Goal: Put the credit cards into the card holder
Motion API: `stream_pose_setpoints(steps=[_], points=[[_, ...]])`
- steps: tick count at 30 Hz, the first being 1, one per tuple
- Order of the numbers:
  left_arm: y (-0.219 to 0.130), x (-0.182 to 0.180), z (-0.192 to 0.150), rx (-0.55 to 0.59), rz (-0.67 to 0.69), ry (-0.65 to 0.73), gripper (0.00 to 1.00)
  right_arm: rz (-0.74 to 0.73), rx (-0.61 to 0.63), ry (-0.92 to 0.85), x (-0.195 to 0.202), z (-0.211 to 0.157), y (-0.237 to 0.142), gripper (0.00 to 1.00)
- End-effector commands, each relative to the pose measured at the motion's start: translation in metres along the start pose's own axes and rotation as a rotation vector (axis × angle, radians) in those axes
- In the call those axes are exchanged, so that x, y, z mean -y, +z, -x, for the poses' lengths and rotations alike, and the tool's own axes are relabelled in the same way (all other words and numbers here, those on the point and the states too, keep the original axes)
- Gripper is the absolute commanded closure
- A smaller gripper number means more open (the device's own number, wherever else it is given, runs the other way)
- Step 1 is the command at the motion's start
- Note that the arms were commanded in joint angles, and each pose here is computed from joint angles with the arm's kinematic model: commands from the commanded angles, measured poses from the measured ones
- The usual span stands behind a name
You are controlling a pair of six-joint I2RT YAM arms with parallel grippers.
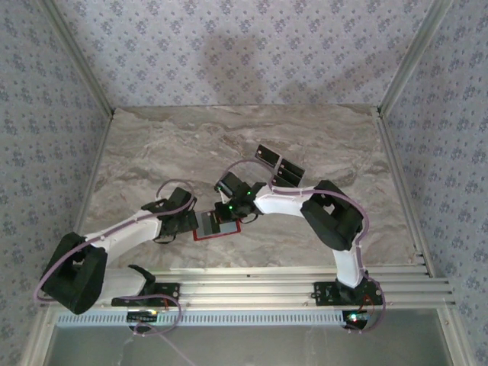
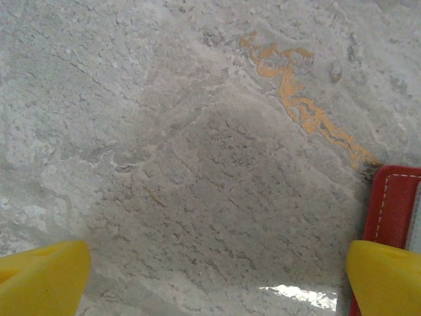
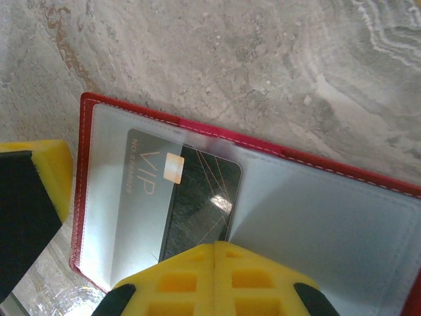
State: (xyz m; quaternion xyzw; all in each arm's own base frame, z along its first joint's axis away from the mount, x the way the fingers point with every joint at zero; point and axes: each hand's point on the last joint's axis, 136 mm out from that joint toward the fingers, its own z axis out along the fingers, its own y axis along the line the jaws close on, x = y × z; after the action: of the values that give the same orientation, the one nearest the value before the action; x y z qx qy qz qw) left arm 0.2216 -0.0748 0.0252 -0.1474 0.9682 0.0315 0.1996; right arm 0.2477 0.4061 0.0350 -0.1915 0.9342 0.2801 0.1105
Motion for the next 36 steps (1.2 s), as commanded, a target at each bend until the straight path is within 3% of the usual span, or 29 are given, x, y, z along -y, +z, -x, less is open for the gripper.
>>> stream_pose_setpoints(steps=[1, 15, 24, 36], points=[[0.003, -0.001, -0.006, -0.013, 0.010, 0.000, 0.00, 0.015, -0.034, -0.016, -0.009, -0.004, 0.007, 0.94], [0.003, 0.002, -0.005, -0.014, 0.007, 0.008, 0.00, 0.070, -0.044, -0.046, -0.036, -0.001, 0.012, 0.94], [-0.004, 0.003, 0.002, 0.002, 0.014, 0.016, 0.00, 0.056, 0.029, -0.011, -0.015, 0.006, -0.015, 0.89], [-0.020, 0.003, 0.019, 0.051, 0.028, 0.024, 0.00, 0.074, -0.006, -0.002, -0.014, -0.007, 0.003, 0.89]])
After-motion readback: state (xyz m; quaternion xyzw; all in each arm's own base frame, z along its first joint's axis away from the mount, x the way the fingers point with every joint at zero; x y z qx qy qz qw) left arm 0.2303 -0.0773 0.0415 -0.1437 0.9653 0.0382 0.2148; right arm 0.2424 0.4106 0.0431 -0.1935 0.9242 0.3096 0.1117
